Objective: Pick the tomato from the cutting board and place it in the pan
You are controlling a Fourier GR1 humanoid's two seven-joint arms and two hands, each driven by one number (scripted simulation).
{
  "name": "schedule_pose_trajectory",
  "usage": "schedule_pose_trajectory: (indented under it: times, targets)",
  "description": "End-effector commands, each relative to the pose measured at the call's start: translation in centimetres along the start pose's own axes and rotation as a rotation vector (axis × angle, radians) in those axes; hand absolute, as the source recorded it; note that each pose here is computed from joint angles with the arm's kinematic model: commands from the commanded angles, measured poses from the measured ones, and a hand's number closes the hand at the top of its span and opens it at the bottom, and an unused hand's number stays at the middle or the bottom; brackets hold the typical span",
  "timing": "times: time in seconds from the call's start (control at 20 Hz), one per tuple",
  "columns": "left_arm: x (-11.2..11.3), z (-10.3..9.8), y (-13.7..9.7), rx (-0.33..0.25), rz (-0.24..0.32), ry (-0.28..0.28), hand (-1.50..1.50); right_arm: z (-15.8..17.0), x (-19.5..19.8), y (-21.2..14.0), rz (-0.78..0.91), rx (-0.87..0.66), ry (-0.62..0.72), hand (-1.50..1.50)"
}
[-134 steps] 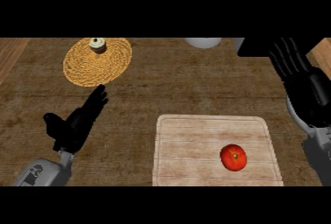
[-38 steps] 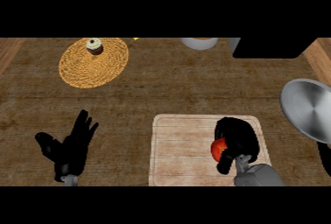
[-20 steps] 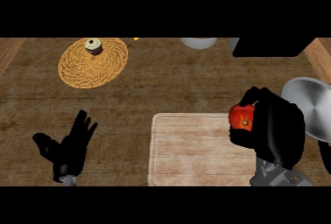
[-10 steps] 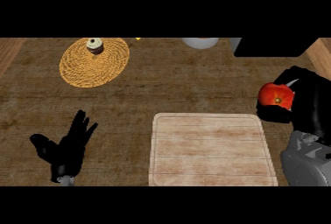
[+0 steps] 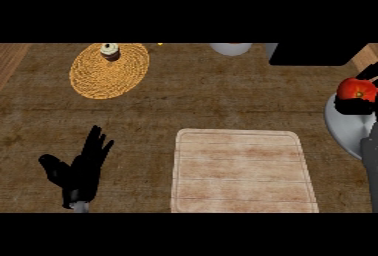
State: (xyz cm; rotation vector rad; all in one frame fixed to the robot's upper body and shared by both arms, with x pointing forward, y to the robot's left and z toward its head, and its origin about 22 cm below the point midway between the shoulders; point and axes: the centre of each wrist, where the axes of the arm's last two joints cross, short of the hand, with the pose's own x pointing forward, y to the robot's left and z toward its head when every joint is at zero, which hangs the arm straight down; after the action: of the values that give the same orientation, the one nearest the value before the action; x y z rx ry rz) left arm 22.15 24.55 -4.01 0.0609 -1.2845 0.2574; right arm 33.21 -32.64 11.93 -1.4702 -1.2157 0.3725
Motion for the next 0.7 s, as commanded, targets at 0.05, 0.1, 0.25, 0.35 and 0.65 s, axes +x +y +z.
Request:
schedule_pose_trajectory:
  times: [0.05, 0.1, 0.25, 0.35, 0.65]
  targets:
    - [-0.6, -0.1, -2.3, -0.002, -0.009, 0.048, 0.00, -4.0, -5.5, 1.7, 0.017, -0.025, 0.051, 1.50]
    - [-1.2, -0.3, 0.5, 0.008, -0.007, 0.048, 0.00, -4.3, -7.4, 1.2, -0.005, -0.021, 0.032, 1.50]
    - [0.8, -0.9, 1.3, -0.002, -0.022, 0.058, 0.00, -6.1, -8.7, 1.9, -0.048, -0.004, 0.055, 1.50]
    - [0.5, -1.2, -0.6, -0.008, -0.018, 0.043, 0.00, -6.5, -10.2, 2.8, -0.060, -0.011, 0.069, 1.50]
    - [0.6, -1.1, -1.4, -0.029, -0.011, 0.022, 0.00, -7.9, -13.2, 1.8, 0.075, 0.204, 0.202, -1.50]
